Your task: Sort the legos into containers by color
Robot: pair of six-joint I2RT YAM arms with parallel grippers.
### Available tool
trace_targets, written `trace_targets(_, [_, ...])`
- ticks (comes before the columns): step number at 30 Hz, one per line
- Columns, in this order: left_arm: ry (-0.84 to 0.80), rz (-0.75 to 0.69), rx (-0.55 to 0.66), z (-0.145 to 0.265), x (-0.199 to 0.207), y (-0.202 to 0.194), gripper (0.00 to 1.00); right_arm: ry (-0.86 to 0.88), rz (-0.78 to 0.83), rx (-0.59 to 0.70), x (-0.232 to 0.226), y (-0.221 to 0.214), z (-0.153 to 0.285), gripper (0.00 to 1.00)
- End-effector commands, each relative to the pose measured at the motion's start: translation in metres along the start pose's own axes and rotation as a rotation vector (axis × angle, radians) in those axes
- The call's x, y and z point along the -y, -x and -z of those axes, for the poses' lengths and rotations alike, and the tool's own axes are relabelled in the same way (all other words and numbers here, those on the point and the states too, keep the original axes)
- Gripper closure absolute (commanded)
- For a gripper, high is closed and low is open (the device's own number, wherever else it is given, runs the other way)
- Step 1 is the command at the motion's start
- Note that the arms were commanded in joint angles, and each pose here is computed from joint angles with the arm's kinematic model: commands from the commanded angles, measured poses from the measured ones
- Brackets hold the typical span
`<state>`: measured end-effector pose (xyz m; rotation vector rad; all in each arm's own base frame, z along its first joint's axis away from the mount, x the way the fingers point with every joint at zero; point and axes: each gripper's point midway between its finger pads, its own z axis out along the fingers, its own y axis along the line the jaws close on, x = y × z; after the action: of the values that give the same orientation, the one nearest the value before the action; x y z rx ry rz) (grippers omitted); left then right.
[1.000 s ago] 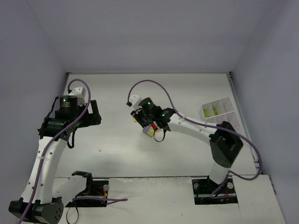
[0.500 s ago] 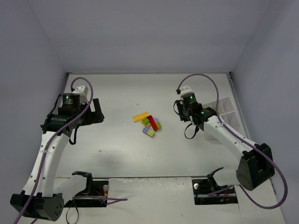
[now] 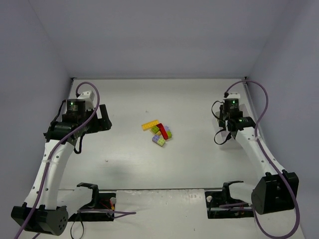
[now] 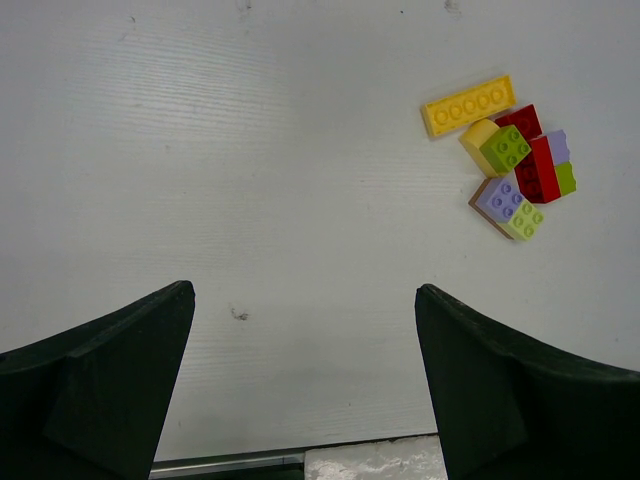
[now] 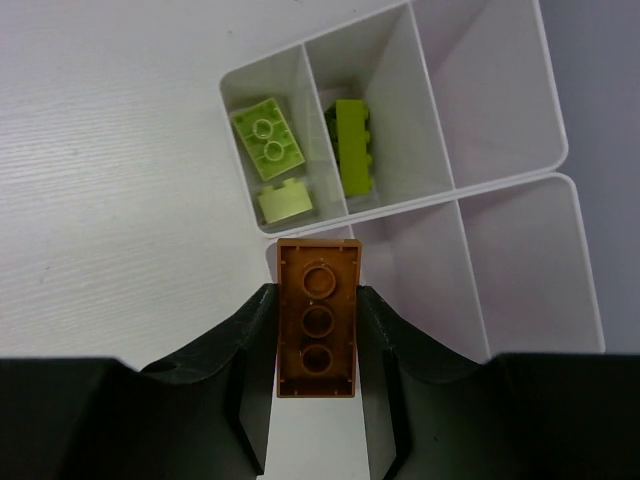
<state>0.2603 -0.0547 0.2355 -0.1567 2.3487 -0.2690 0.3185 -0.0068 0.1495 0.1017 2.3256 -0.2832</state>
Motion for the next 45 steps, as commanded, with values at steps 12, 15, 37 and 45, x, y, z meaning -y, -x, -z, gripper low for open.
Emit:
trace_targets(12, [-0.035, -0.005, 0.076, 0.006, 0.011, 0.025, 0.15, -0.002, 0.022, -0.109, 0.008, -0.018, -0.018, 0.90])
trace_targets(15, [-0.032, -0.008, 0.075, 0.007, 0.010, 0.024, 0.15, 0.002, 0.022, -0.124, 0.007, -0.021, -0.020, 0.86])
trace_targets(37, [-0.021, -0.012, 0.072, 0.004, 0.008, 0.025, 0.15, 0.038, 0.027, -0.099, 0.005, -0.009, -0.015, 0.51])
trace_targets(45, [-0.030, -0.007, 0.064, 0.001, 0.010, 0.023, 0.15, 0.411, 0.125, 0.124, -0.084, 0.049, 0.029, 0.52])
